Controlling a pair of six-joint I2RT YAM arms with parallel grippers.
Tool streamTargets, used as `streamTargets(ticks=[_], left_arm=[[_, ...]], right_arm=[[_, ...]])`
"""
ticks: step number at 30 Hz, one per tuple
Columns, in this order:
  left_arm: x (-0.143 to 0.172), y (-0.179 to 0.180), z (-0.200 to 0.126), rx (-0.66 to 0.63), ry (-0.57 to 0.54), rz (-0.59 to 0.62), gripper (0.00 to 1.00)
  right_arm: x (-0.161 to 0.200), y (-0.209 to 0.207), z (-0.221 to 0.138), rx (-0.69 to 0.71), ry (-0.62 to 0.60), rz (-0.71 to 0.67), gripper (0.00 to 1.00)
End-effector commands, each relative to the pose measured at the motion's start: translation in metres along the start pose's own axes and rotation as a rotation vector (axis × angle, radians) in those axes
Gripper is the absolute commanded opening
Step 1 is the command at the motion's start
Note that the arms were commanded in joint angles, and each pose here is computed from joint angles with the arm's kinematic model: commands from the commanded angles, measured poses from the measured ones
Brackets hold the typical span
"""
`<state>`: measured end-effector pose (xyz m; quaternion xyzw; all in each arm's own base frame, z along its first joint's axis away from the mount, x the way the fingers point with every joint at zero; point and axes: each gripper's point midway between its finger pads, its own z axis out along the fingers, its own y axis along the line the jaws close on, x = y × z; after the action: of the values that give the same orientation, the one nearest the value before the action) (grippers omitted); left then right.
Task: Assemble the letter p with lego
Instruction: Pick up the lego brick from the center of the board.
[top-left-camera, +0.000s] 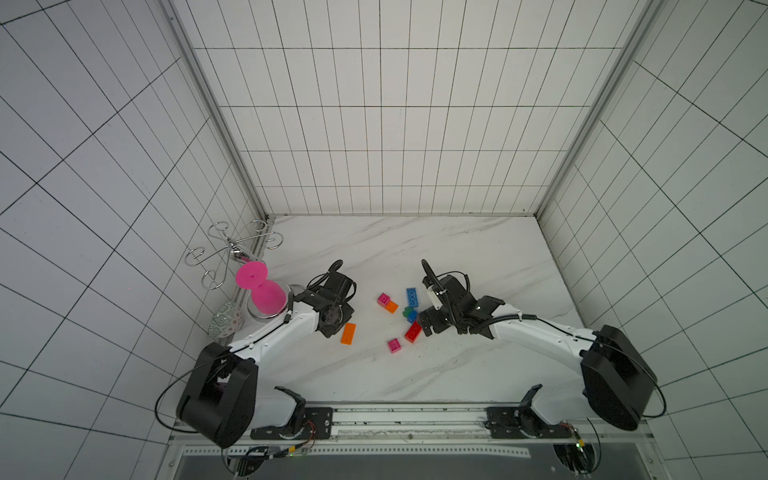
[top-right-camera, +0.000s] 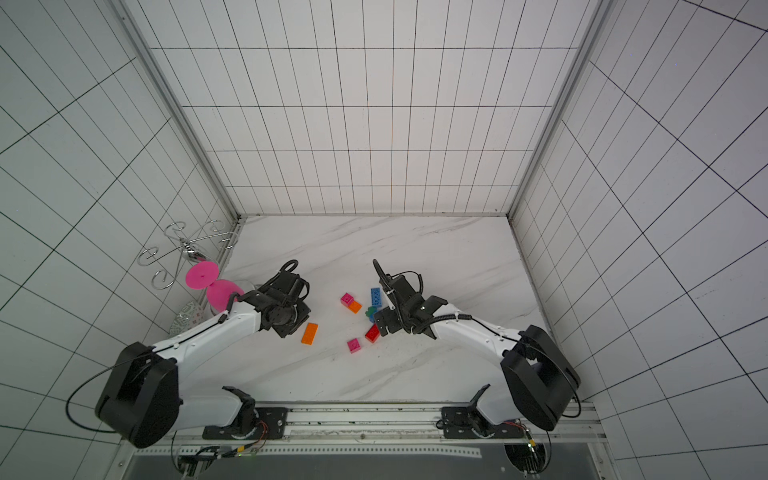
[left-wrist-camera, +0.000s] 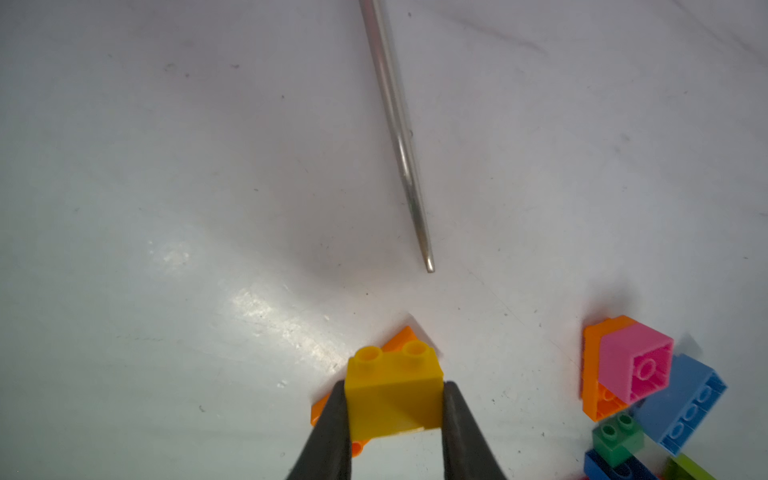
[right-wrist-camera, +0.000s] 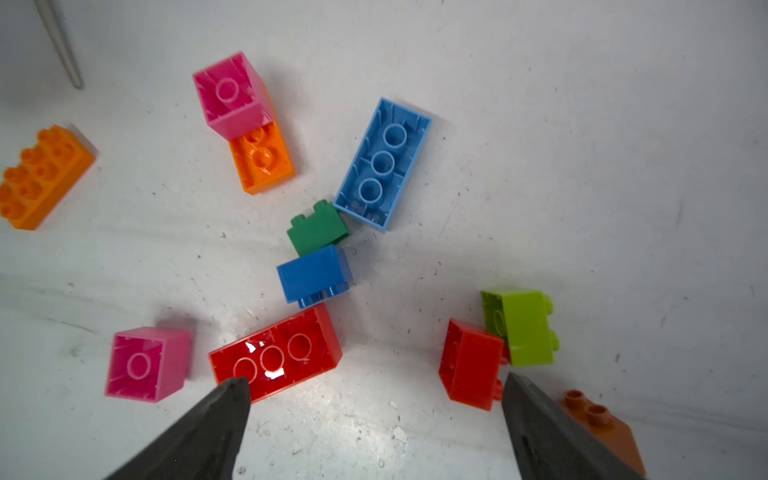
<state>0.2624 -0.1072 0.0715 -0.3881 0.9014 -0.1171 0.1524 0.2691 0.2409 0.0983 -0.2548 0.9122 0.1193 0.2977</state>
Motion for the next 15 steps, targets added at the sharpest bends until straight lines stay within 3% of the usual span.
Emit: streamTargets(ticks=[1,10,15], left_arm=[[-0.001,-0.015,-0.022,0.086,0.013,-0.010,0.22],[0.055,-0.069,-0.049,0.401,0.282,-0.039,0.19],[0.098,-0.100,-0.067,0.513,0.418,-0.042,0.19]], right_arm=[[-0.006,0.009,-0.015,-0.050,-0.073,0.017,0.99],[-0.038,0.011,-0.072,-0.161,-0.355,0.269,0.98],[-0.034,0.023,-0.074,-0.259,-0.358,0.344,0.99]])
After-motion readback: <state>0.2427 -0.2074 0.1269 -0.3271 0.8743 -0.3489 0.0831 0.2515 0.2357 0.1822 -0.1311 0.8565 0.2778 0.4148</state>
